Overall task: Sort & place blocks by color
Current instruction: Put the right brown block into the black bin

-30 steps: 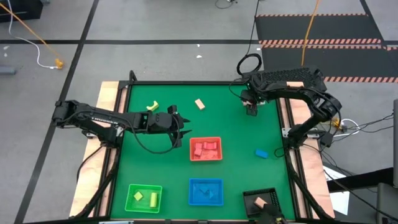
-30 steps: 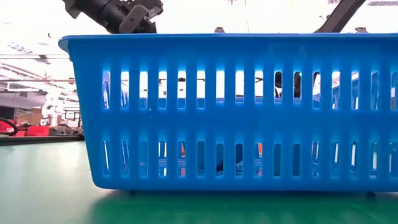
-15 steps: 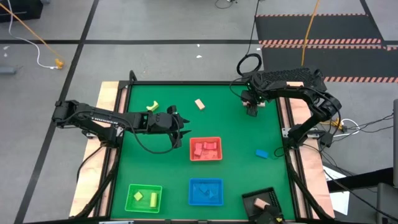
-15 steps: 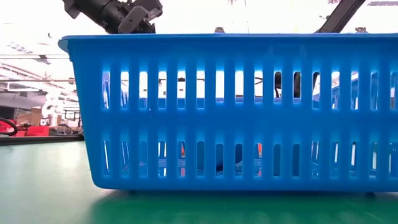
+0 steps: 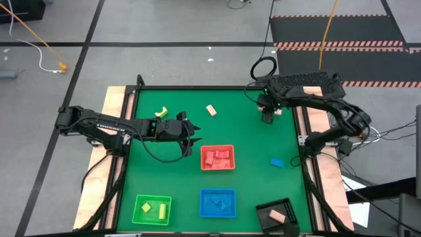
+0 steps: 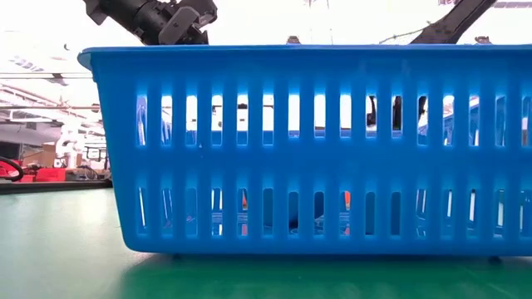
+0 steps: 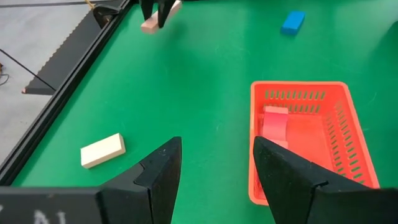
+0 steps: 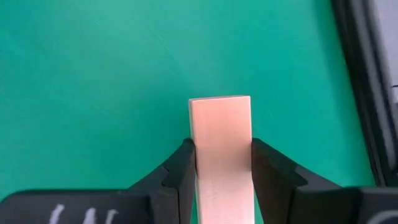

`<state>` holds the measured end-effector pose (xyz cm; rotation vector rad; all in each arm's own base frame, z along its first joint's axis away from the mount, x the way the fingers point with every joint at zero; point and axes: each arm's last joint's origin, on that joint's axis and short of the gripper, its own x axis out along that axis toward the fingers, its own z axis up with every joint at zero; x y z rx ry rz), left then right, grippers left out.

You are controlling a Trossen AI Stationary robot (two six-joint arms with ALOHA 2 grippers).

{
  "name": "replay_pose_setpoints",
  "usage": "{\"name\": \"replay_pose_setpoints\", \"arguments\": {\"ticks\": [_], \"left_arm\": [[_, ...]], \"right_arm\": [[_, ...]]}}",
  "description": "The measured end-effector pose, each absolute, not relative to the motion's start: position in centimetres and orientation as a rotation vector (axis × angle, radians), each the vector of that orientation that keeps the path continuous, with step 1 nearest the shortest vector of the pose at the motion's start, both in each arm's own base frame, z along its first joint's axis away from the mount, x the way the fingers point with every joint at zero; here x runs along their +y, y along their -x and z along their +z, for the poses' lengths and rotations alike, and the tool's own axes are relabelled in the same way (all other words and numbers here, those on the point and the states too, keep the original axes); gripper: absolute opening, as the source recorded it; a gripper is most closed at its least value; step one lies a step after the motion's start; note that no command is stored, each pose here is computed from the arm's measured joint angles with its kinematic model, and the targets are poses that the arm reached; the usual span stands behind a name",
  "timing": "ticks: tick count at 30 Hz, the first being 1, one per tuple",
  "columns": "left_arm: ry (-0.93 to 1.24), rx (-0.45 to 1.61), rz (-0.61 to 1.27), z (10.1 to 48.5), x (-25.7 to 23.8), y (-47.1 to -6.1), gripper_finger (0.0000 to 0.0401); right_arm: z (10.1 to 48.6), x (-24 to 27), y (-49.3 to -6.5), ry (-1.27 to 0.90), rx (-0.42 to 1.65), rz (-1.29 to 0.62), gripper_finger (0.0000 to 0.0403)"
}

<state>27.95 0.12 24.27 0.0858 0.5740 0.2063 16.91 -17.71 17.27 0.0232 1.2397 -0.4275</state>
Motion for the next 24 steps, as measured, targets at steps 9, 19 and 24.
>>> {"name": "replay_pose_setpoints", "arguments": {"ticks": [9, 19, 24], "left_arm": [[0.0, 0.558, 0.231, 24.3, 0.1, -28.0, 0.0202], [0.042, 0.559, 0.233, 24.3, -0.2, -28.0, 0.0202], [0.062, 0.558, 0.24, 24.3, -0.2, -27.9, 0.0202]], "right_arm": [[22.2, -12.4, -18.1, -0.293, 0.913, -0.365, 0.011], [25.1, -3.0, -19.8, -0.557, 0.792, -0.103, 0.011], [25.4, 2.6, -20.4, -0.663, 0.831, 0.063, 0.011]]}}
